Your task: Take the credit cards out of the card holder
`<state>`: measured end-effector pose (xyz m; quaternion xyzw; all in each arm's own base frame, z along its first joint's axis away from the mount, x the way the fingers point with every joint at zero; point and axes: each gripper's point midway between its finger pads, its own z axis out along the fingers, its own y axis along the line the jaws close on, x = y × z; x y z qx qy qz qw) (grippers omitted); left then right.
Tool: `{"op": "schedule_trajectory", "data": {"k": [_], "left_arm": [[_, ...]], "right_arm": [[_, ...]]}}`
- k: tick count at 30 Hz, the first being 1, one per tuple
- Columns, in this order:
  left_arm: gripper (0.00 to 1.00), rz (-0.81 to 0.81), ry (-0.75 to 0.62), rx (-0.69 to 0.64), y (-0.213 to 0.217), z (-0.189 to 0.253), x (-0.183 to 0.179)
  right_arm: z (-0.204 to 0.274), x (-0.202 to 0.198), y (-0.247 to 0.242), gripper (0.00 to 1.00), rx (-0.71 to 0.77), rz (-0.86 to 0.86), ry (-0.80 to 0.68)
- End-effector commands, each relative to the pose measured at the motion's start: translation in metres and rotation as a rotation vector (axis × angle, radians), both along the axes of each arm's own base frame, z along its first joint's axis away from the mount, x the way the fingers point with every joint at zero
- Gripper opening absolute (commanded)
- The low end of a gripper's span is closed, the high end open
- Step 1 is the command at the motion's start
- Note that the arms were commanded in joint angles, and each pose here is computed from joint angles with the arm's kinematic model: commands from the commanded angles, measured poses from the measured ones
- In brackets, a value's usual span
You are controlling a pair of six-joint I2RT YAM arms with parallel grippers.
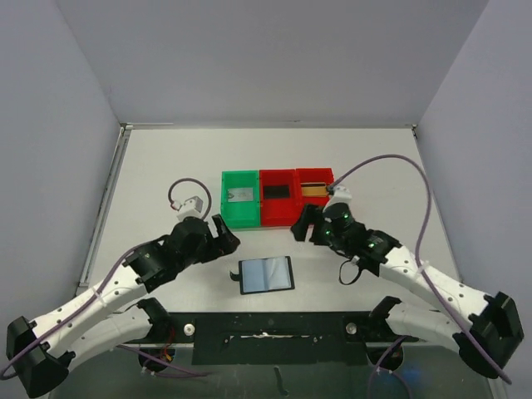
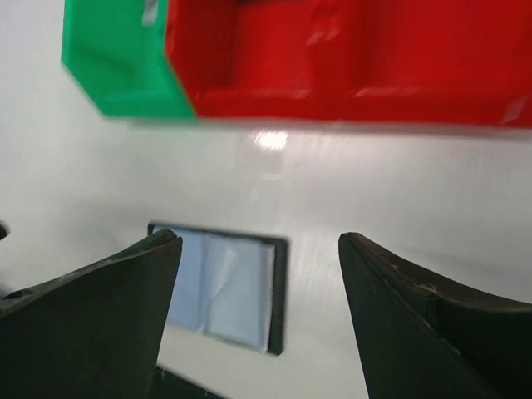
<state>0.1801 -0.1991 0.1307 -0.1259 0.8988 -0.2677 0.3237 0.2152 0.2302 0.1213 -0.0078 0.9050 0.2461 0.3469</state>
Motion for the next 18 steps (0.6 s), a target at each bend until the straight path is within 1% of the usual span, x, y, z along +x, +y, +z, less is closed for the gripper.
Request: {"op": "schedule_trajectory", "data": {"k": [1,2,3,5,7,10,11,14,18], "left_arm": [[0.85,0.091,-0.165,0.150,0.047,0.055,0.037],[0.88,0.112,-0.168,0.188,0.060,0.058,0.043],[0.89,0.139,-0.190,0.212,0.074,0.072,0.052],[0.93,0.193,-0.213,0.277,0.105,0.092,0.065],[0.95,0.277,-0.222,0.316,0.138,0.112,0.075],[0.95,0.353,-0.263,0.327,0.161,0.153,0.080],[0.95,0.386,-0.279,0.334,0.167,0.166,0.079],[0.95,0.454,-0.356,0.331,0.178,0.202,0.075],[0.95,0.499,-0.490,0.284,0.185,0.248,0.065]], "right_arm": [[0.056,0.052,-0.101,0.84,-0.143,-0.261,-0.223],[0.069,0.057,-0.120,0.90,-0.151,-0.306,-0.265],[0.083,0.061,-0.138,0.94,-0.159,-0.346,-0.304],[0.115,0.065,-0.164,0.99,-0.166,-0.394,-0.393],[0.142,0.066,-0.177,0.98,-0.181,-0.392,-0.452],[0.179,0.061,-0.182,0.98,-0.204,-0.373,-0.498],[0.193,0.058,-0.182,0.98,-0.200,-0.368,-0.520],[0.213,0.049,-0.183,0.98,-0.186,-0.365,-0.557],[0.237,0.038,-0.176,0.98,-0.125,-0.331,-0.623]]}}
